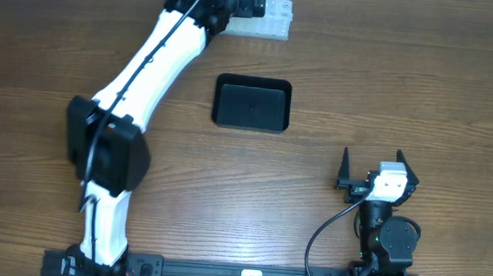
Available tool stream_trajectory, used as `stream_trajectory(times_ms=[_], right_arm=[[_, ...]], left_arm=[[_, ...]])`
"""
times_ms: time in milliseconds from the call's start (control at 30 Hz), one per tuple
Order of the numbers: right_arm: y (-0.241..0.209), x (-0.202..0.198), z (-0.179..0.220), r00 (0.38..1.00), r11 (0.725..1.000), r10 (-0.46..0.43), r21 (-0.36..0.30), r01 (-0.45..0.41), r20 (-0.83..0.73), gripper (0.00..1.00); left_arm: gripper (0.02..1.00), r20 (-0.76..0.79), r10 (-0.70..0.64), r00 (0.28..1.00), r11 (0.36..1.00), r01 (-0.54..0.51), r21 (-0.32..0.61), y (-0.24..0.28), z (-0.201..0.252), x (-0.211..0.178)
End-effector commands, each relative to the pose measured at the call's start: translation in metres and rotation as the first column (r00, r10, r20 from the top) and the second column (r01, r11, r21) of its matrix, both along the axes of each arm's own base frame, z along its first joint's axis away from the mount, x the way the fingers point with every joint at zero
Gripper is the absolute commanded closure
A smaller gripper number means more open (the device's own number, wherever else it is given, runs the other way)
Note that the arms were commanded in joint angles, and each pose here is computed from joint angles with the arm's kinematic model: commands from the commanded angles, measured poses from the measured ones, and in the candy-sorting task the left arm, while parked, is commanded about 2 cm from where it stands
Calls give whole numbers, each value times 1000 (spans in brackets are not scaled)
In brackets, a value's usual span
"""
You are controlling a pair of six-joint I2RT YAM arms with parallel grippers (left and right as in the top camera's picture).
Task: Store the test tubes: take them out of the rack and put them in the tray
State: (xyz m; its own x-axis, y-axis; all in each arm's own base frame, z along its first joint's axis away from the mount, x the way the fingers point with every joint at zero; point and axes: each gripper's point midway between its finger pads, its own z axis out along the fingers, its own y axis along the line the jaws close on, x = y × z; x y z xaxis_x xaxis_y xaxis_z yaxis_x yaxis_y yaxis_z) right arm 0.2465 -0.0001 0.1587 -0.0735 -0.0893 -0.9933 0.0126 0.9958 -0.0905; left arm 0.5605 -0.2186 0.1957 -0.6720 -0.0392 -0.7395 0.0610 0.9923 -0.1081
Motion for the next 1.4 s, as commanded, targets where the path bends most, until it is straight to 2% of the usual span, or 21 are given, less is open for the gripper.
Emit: stream_trajectory(times_ms=[33,400,533,700,833,1133,1300,1400], right_arm=[[-1,0,-1,1000,1000,-1,-5,1,2,7],[-1,0,-1,1000,1000,-1,-5,1,1,7],[-1,0,-1,1000,1000,-1,-5,1,1,7],[-1,0,-1,1000,1000,-1,-5,1,2,7],[-1,0,-1,1000,1000,-1,-5,1,2,9],[-1,0,-1,1000,1000,-1,-5,1,2,9],[-1,0,-1,1000,1000,-1,-5,1,2,7],[-1,0,-1,1000,1000,-1,-5,1,2,9]], left_arm=[[23,-21,42,999,999,-41,15,1,-21,20],[25,-35,62,997,998,-61,32,4,-51,43],[84,-43,69,997,997,-67,44,9,-58,46],[84,-44,39,998,996,-36,79,10,-65,48],[126,-41,0,999,993,4,117,7,-69,49],[132,-45,-4,999,993,9,116,5,-81,52],[205,-34,-4,999,994,8,112,4,-79,54],[312,-30,-4,1000,994,7,110,4,-80,55]])
